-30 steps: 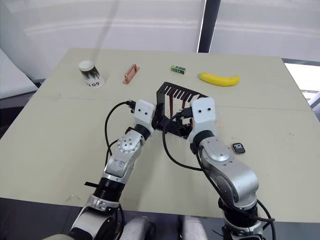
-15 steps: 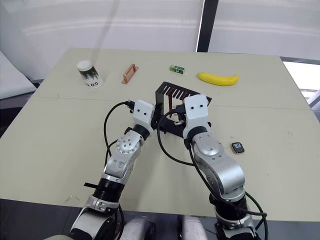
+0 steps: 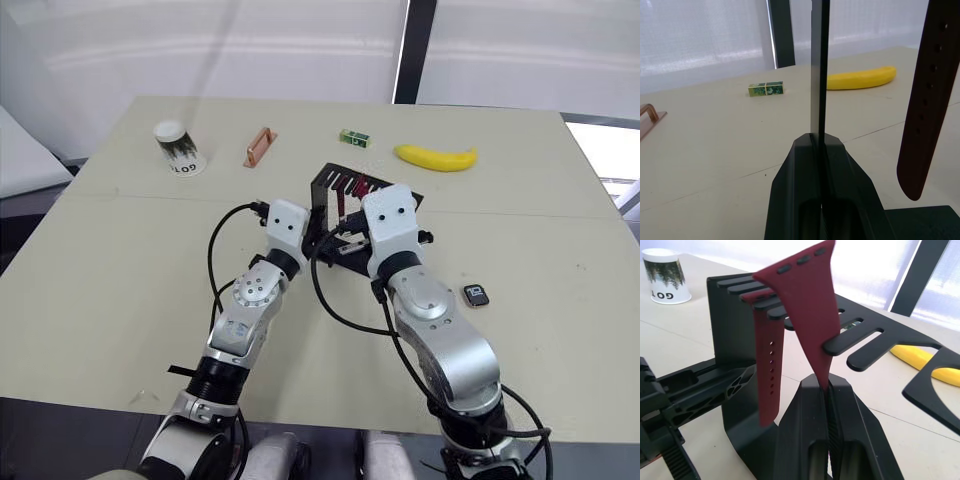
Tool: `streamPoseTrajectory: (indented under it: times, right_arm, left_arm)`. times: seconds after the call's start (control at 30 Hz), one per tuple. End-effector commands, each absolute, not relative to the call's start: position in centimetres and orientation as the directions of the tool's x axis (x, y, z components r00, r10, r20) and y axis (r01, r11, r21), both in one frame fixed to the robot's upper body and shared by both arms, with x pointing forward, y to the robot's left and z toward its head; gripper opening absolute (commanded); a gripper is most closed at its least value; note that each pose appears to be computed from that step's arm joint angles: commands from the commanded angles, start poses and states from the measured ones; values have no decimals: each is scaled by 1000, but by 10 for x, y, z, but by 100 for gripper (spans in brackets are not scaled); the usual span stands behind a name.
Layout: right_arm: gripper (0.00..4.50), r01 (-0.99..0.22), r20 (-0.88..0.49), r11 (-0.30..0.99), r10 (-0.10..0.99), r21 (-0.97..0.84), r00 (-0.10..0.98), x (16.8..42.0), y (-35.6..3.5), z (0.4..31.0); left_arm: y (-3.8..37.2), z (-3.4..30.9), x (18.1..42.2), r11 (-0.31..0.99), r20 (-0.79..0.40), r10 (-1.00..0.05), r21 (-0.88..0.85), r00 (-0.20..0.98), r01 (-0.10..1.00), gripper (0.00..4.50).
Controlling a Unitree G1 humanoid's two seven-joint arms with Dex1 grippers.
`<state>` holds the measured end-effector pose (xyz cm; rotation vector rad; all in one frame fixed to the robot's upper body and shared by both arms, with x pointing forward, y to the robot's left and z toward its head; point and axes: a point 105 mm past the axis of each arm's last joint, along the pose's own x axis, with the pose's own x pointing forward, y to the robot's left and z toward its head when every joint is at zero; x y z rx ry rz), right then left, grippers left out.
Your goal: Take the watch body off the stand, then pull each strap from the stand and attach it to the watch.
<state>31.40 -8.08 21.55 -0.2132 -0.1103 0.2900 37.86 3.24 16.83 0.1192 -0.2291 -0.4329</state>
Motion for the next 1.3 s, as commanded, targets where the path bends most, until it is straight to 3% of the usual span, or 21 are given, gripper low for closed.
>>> streamPoseTrajectory:
  times: [0.03, 0.37, 0.47, 0.7, 0.93, 1.07, 1.17, 1.3]
  right_arm:
    - [4, -333, 104, 910, 367, -247, 925, 297, -81, 224]
    - [4, -504, 5, 833, 518, -229, 855, 271, -105, 208]
    - [0, -515, -1, 829, 527, -217, 850, 273, -109, 208]
    - [0, -631, -26, 756, 637, -176, 771, 266, -111, 205]
    - [0, -766, -47, 632, 767, -114, 640, 268, -119, 209]
    - [0, -841, -52, 536, 840, -74, 540, 270, -116, 216]
    - [0, -893, -50, 450, 891, -18, 450, 268, -109, 220]
    - [0, -943, -9, 323, 946, 82, 323, 263, -97, 229]
  left_arm:
    - [28, 179, 377, 900, 230, -433, 163, 871, 404, 0]
    - [28, 171, 376, 891, 194, -451, 152, 872, 427, 0]
    - [28, 171, 372, 881, 190, -472, 149, 861, 450, 99]
    - [53, 164, 353, 826, 138, -559, 179, 817, 535, 437]
    - [97, 168, 304, 633, 71, -774, 122, 630, 764, 444]
    - [120, 170, 280, 475, 15, -878, -111, 479, 873, 444]
    - [128, 192, 259, 320, 41, -943, -155, 330, 935, 444]
    - [123, 229, 256, 198, 145, -965, -153, 220, 968, 444]
